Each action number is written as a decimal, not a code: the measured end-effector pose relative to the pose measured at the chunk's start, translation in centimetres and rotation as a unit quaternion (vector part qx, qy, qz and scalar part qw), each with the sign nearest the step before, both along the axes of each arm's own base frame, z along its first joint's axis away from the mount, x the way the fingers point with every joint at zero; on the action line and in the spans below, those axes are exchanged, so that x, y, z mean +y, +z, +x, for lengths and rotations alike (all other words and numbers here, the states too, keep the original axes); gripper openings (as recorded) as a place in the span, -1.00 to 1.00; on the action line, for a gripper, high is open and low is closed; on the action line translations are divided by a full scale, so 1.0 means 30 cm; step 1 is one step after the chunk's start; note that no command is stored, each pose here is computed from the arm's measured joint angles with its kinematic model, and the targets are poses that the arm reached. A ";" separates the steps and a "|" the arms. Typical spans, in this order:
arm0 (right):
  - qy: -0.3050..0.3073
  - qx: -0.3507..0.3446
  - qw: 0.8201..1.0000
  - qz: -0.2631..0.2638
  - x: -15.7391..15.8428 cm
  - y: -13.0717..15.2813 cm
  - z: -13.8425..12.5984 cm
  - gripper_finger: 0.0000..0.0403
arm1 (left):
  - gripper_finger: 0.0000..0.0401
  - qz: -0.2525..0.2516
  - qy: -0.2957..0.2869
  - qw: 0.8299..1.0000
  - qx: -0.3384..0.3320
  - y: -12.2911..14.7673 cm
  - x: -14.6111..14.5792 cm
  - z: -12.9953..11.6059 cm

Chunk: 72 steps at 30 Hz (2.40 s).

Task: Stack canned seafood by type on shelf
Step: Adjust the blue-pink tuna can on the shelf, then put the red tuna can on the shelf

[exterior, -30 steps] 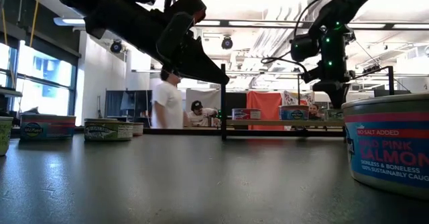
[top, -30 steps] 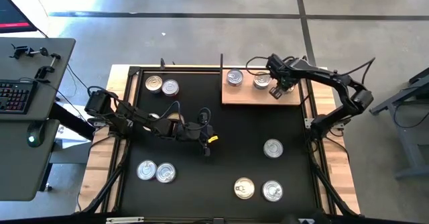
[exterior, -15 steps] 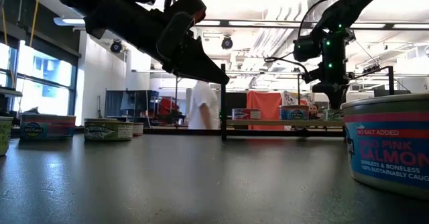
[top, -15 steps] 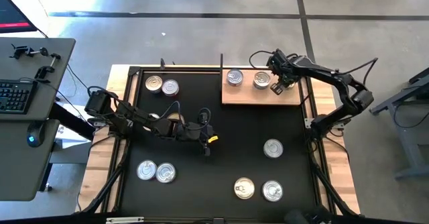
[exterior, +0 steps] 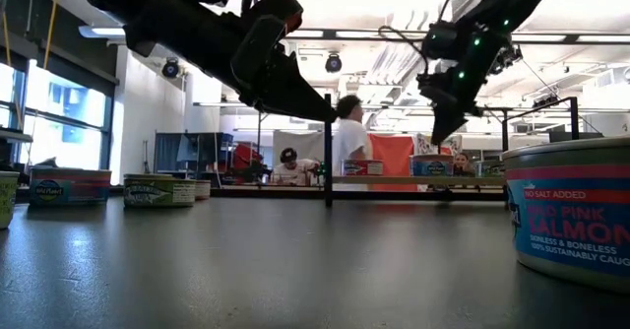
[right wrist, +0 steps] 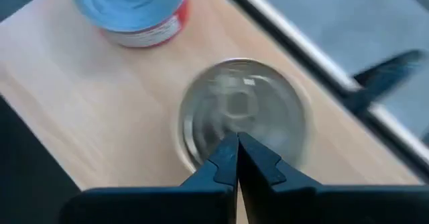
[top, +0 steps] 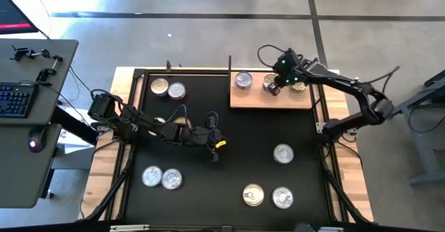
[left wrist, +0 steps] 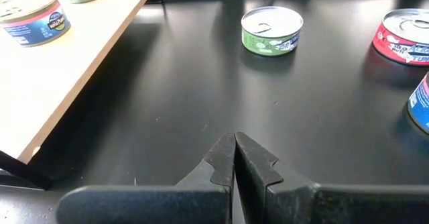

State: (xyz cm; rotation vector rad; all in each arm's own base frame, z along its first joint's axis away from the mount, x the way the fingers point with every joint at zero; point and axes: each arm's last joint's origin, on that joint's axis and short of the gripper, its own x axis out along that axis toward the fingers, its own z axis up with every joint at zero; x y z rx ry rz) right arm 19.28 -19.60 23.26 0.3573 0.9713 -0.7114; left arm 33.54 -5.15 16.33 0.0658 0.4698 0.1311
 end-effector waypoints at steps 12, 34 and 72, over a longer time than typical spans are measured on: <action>-0.005 0.029 1.000 0.002 -0.034 -0.071 0.045 -1.00 | -1.00 0.000 0.001 1.000 0.000 0.000 0.001 0.000; 0.163 -0.154 0.973 -0.049 0.299 -0.002 0.148 -1.00 | -1.00 0.013 0.027 0.999 -0.024 0.084 -0.003 -0.031; 0.221 -0.286 0.916 -0.173 0.906 -0.135 0.050 -0.55 | -1.00 0.073 0.170 0.977 0.108 0.189 -0.083 -0.302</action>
